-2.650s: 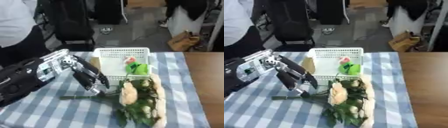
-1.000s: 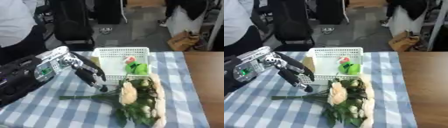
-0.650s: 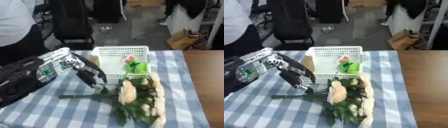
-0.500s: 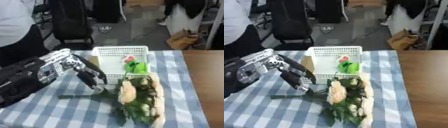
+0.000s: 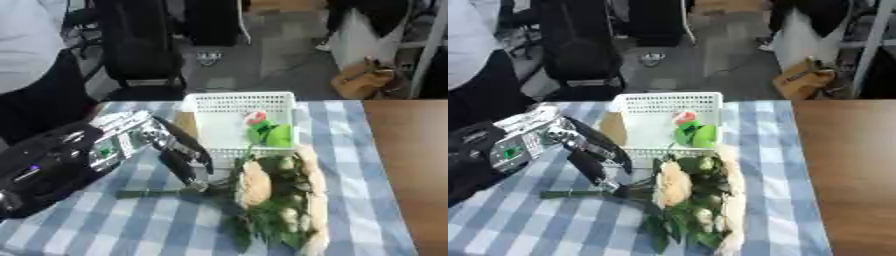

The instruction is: Pick up objects on the table and place them in the box.

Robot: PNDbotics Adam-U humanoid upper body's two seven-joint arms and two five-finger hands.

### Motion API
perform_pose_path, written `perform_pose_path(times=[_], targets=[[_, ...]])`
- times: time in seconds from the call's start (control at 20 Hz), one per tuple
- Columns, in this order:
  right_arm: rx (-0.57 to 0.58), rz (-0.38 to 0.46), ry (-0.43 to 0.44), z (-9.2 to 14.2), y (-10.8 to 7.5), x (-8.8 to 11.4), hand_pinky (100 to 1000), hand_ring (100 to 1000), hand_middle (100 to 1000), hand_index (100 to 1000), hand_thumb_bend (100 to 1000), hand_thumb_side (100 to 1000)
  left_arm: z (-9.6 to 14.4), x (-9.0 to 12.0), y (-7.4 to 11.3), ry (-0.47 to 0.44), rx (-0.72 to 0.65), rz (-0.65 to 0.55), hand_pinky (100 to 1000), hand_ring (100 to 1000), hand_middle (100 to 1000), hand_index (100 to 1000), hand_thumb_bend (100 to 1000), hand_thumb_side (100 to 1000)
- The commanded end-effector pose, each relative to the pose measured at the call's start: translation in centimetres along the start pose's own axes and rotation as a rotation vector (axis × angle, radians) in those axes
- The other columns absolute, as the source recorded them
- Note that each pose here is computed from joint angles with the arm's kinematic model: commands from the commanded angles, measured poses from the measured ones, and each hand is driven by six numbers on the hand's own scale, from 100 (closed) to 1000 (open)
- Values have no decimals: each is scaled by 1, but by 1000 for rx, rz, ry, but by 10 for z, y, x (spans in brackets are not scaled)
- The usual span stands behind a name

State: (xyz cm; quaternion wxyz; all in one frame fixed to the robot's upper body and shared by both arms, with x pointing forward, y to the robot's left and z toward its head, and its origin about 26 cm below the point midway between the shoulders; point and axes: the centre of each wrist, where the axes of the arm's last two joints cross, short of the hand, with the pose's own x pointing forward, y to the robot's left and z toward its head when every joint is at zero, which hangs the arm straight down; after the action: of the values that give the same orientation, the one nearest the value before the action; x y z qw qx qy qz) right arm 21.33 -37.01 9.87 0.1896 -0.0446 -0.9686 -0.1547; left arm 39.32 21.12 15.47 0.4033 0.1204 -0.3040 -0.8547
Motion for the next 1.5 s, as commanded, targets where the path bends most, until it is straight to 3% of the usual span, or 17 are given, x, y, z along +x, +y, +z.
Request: perform_pose_path(times=[0.05,0.55,1.25,1.5], targets=[[30,-12,-22,-10,2,2,722,769,617,634,100,979,4,-7,5,32,8,-22,979,1000,1000,1000,719,1000],[30,-14,-22,-10,2,2,723,769,617,634,100,976,-10,-7,5,26,-6,-36,979,1000,1000,1000,674,1000],[31,-18,-19,-10,2,2,723,769,617,633,100,970,-5,18,22,-24,47,-18,983,1000,1000,1000,585,1000],[33,-20,-18,-9,2,2,723,769,616,632,100,966,-8,14,22,37,45,-29,984,1000,1000,1000,640,1000]])
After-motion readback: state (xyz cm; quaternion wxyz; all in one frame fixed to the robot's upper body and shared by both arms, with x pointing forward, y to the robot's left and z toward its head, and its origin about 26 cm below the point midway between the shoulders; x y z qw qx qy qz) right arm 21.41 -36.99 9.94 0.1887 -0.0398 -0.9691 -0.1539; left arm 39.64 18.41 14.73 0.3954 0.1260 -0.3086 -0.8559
